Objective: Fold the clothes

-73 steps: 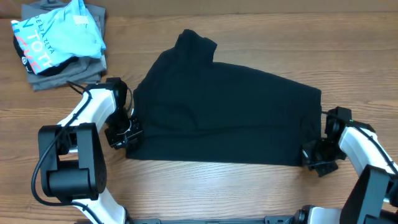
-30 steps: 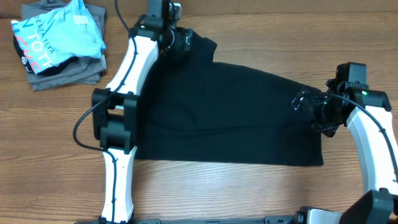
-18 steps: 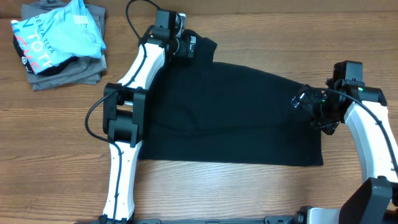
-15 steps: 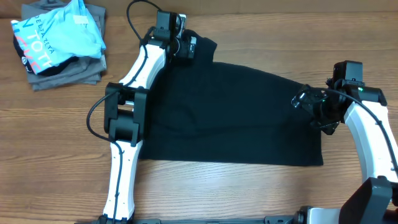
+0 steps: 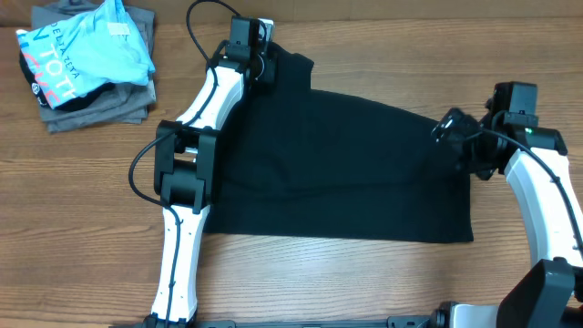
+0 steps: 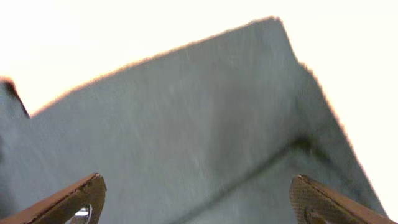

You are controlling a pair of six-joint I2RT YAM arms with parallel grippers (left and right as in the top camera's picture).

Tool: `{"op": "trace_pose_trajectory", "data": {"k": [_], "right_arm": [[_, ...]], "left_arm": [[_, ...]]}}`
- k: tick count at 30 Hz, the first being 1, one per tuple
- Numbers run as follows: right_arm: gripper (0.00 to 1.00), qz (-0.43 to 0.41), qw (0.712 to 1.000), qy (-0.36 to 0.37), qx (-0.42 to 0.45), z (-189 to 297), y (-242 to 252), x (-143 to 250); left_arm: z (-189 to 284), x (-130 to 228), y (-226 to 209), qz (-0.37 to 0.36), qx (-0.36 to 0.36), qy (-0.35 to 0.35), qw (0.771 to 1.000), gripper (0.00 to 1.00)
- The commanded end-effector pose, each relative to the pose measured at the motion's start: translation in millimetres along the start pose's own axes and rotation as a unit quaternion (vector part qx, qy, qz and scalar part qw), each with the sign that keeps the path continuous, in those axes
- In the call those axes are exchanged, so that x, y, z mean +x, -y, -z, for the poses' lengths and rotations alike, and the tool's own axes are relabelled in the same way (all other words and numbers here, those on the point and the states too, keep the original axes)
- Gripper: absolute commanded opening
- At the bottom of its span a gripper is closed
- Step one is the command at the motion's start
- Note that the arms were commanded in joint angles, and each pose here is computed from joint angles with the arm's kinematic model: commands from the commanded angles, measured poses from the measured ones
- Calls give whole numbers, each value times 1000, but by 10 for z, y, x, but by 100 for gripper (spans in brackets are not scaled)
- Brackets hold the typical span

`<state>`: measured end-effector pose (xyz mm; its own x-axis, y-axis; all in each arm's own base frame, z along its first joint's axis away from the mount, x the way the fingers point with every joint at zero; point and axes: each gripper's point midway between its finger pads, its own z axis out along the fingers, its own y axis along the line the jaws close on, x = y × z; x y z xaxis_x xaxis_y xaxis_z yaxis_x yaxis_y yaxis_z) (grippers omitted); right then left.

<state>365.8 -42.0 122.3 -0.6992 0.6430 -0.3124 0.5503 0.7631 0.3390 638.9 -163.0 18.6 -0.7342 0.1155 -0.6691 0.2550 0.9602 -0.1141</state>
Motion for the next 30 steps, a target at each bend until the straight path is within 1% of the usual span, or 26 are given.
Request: {"op": "trace_pose_trajectory", "data": {"k": [1, 3, 7, 11, 14, 18, 25, 30], "right_arm": [[100, -14, 998, 59, 25, -13, 138, -342], [100, -18, 997, 74, 20, -77, 166, -468], [100, 6, 996, 92, 19, -278, 200, -716], [100, 39, 996, 71, 37, -561, 180, -947], [100, 40, 996, 59, 48, -686, 193, -1028], [100, 39, 997, 41, 56, -882, 236, -1024], [100, 34, 997, -1, 74, -1228, 396, -842], [96, 34, 997, -12, 66, -1288, 382, -791]], "left_arm": [[-63, 24, -65, 0, -10, -2, 1000, 4], [-63, 43, -65, 0, -10, -6, 1000, 4], [-63, 86, -61, 3, -10, -14, 1000, 4], [-56, 203, -57, 6, -8, -38, 999, 5], [-52, 254, -59, 7, -8, -49, 999, 4], [-49, 283, -60, 7, -9, -54, 998, 4], [-43, 328, -62, 8, -9, -64, 998, 5], [-42, 333, -64, 9, -9, -65, 998, 4]]}}
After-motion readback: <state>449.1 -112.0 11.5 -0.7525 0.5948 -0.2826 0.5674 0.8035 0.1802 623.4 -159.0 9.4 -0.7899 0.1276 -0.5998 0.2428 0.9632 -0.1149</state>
